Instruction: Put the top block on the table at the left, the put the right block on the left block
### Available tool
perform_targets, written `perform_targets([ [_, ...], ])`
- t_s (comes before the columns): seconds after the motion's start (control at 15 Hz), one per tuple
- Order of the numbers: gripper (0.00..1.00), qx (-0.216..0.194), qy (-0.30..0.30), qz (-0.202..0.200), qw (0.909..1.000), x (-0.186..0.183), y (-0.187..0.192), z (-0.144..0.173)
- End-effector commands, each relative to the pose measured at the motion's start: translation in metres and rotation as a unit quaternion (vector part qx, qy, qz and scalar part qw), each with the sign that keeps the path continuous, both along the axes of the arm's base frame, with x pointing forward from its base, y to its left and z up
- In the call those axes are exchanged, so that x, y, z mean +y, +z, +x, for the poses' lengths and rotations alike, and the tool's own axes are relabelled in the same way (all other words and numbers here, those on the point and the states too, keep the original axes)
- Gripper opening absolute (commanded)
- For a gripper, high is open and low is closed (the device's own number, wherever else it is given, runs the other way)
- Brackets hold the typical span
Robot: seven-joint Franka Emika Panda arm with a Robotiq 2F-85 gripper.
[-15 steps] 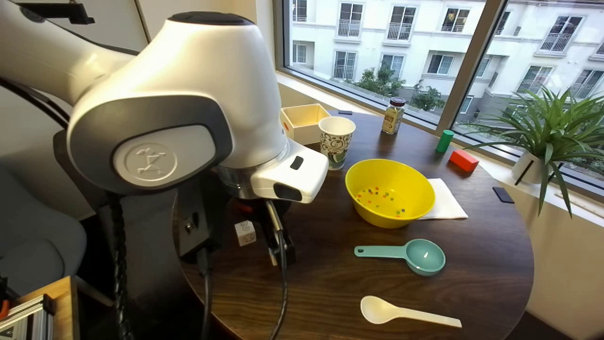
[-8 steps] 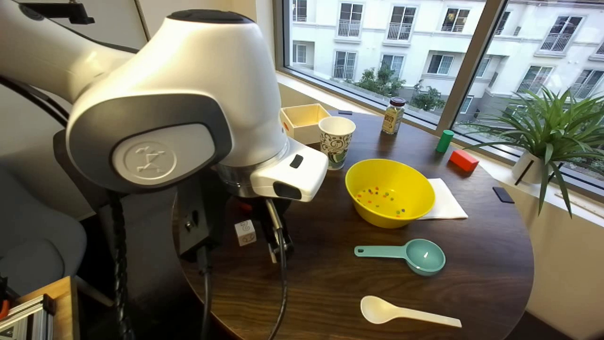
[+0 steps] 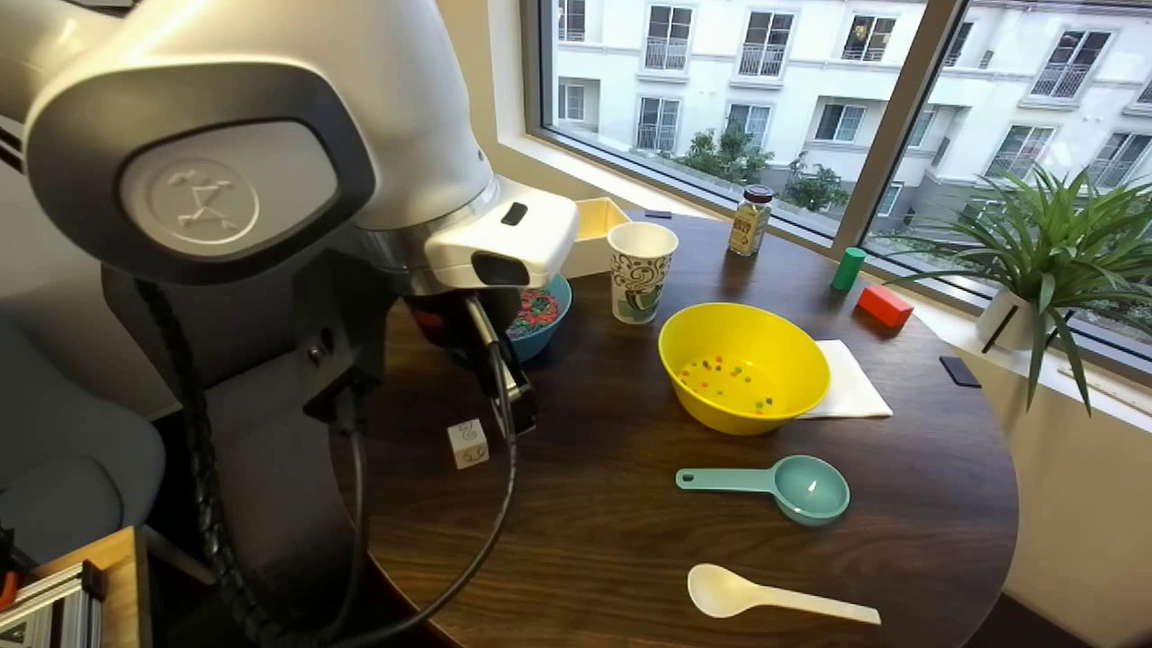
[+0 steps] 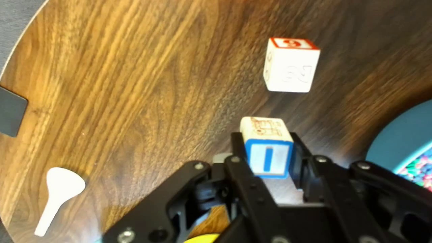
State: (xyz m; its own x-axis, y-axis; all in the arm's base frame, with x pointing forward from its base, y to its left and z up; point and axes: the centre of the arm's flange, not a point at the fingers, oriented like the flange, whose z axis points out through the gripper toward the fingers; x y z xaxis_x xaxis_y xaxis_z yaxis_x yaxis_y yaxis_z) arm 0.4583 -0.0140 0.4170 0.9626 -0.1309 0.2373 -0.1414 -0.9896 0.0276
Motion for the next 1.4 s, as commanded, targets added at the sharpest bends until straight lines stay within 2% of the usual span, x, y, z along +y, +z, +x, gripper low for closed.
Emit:
perform_targets([
  [0.0,0.08,0.015,0.006,-0.003,0.9999,0.018,0.004,-0.023],
  [0.33,0.08,0.038,-0.005,-0.002,0.9993,0.022,-0.001,-0.030],
  [1.33,0.08,0.045,-0.015,0.021,0.9987,0.023,-0.011,-0.031],
])
